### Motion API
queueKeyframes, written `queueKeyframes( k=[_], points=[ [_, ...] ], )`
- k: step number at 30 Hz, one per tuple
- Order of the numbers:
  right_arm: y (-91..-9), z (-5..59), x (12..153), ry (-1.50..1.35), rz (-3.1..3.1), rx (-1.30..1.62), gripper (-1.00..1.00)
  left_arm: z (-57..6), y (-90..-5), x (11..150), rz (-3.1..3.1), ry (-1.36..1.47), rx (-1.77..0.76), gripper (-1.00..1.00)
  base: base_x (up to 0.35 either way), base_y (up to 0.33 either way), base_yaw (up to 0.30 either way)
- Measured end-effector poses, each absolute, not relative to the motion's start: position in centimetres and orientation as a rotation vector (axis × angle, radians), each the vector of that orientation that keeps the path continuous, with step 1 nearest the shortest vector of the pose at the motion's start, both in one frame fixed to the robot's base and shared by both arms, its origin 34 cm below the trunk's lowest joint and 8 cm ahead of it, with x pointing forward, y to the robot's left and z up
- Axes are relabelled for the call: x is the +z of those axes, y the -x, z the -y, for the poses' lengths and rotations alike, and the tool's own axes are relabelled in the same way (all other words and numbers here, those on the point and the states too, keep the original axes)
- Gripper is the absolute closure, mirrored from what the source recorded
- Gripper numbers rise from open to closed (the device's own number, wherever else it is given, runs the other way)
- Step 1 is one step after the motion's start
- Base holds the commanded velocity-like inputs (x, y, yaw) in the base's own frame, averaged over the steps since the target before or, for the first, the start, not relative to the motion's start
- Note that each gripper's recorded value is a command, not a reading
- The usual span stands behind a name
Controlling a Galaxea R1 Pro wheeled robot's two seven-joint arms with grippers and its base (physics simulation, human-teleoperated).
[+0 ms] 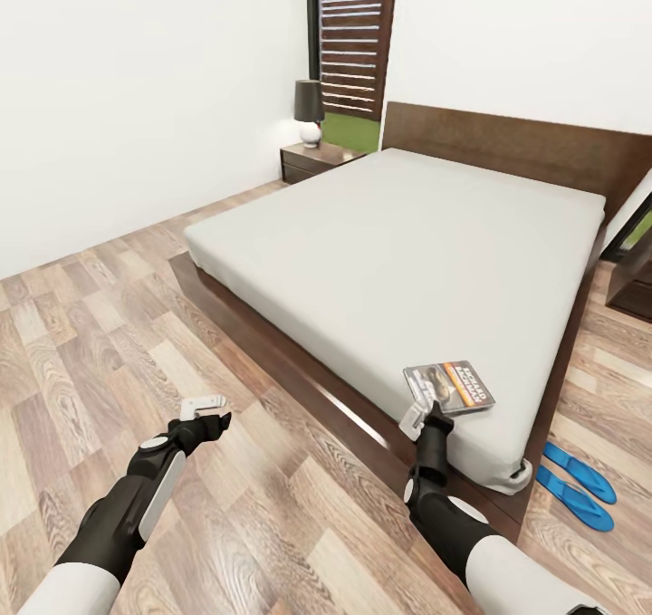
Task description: In the bedroom, move the book from the bed onto either nightstand, and place the two sandals side by side next to the bed.
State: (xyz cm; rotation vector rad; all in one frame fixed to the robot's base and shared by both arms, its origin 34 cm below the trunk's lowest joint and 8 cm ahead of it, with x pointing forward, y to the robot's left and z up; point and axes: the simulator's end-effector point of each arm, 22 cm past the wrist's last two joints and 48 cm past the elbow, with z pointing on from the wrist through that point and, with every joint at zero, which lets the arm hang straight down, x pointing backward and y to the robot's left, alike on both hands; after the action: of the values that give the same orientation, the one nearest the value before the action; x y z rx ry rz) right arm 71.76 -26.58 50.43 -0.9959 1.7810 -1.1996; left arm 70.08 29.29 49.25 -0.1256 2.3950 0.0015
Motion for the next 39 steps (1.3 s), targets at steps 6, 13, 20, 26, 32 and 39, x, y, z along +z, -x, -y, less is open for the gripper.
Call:
queueKeyframes(
  k=[6, 13, 20, 26, 32, 39],
  points=[
    [-71.73, 26.56, 50.37, 0.991, -1.785, -1.194, 1.0, -29.28, -70.09, 49.27, -2.395, 0.126, 0.001, -1.0, 0.0, 0.0, 0.0],
    [-71.73, 26.58, 50.35, 0.99, -1.785, -1.194, 1.0, -29.28, -70.1, 49.25, -2.395, 0.126, 0.001, -1.0, -0.046, 0.03, 0.0],
    [-71.74, 26.57, 50.33, 0.991, -1.785, -1.194, 1.0, -29.27, -70.1, 49.23, -2.395, 0.127, 0.0, -1.0, -0.222, 0.161, 0.0],
    [-71.74, 26.49, 50.34, 0.99, -1.785, -1.193, 1.0, -29.27, -70.09, 49.21, -2.396, 0.127, 0.0, -1.0, -0.242, 0.176, 0.0],
    [-71.71, 26.5, 50.29, 0.986, -1.788, -1.19, 1.0, -29.27, -70.09, 49.21, -2.396, 0.127, 0.0, -1.0, -0.244, 0.177, 0.0],
    [-71.7, 26.46, 50.25, 0.983, -1.791, -1.186, 1.0, -29.27, -70.07, 49.18, -2.397, 0.128, 0.0, -1.0, -0.245, 0.177, 0.023]
  ],
)
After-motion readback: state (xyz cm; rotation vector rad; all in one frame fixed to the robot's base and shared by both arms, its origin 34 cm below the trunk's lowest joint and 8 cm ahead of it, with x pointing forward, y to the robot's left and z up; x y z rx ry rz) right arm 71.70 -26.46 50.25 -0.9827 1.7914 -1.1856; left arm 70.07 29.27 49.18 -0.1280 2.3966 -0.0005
